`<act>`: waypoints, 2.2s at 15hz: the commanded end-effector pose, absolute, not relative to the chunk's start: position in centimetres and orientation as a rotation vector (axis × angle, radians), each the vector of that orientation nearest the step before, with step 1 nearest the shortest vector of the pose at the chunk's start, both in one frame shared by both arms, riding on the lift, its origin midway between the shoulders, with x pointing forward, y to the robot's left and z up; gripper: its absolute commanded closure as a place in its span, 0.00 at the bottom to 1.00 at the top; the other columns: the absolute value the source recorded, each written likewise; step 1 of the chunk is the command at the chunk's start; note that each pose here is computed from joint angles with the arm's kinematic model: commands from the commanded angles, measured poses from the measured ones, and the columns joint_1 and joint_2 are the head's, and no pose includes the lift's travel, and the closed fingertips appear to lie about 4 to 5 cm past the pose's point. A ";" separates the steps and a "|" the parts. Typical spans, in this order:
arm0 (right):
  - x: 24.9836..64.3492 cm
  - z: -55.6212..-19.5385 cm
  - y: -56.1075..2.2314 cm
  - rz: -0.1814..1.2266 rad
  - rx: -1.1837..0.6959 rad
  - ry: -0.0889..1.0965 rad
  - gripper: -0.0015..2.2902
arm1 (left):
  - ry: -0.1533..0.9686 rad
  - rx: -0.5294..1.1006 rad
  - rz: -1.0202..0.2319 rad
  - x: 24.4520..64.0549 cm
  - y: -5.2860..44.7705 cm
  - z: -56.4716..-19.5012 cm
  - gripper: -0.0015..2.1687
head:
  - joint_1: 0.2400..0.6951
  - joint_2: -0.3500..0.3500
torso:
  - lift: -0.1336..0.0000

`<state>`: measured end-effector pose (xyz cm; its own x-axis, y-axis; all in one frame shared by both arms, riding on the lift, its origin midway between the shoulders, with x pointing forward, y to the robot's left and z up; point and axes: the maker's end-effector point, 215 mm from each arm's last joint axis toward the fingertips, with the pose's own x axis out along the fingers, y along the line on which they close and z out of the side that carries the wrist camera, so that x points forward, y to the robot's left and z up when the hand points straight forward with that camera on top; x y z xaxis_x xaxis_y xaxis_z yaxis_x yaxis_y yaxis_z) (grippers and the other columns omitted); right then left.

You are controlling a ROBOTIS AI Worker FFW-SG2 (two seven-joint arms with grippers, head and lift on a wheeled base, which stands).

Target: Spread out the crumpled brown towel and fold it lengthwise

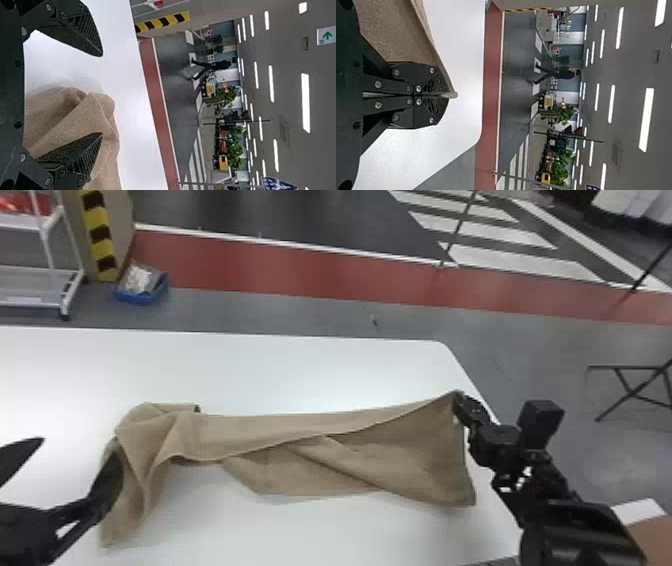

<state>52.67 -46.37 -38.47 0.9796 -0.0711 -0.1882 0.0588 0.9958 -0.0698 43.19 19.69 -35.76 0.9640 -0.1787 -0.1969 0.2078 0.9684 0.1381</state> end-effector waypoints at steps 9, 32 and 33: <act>52.5 -38.5 -45.9 -0.056 -0.058 0.182 0.67 | 0.276 0.076 -0.352 36.8 17.1 -40.2 0.16 | 1.00 0.04 | 0.07; 52.4 -37.8 -45.7 -0.049 -0.039 0.150 0.67 | 0.392 0.108 -0.329 36.5 18.0 -47.1 0.33 | 1.00 0.02 | 0.07; 52.5 -37.7 -45.7 -0.048 -0.039 0.149 0.67 | 0.392 0.107 -0.327 36.5 18.0 -47.1 0.35 | 1.00 0.02 | 0.07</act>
<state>52.47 -45.65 -37.75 0.9878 -0.0512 -0.1472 0.0452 0.9980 -0.0437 36.51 18.07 -47.18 0.8715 -0.2912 -0.3947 0.3331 0.9420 0.0404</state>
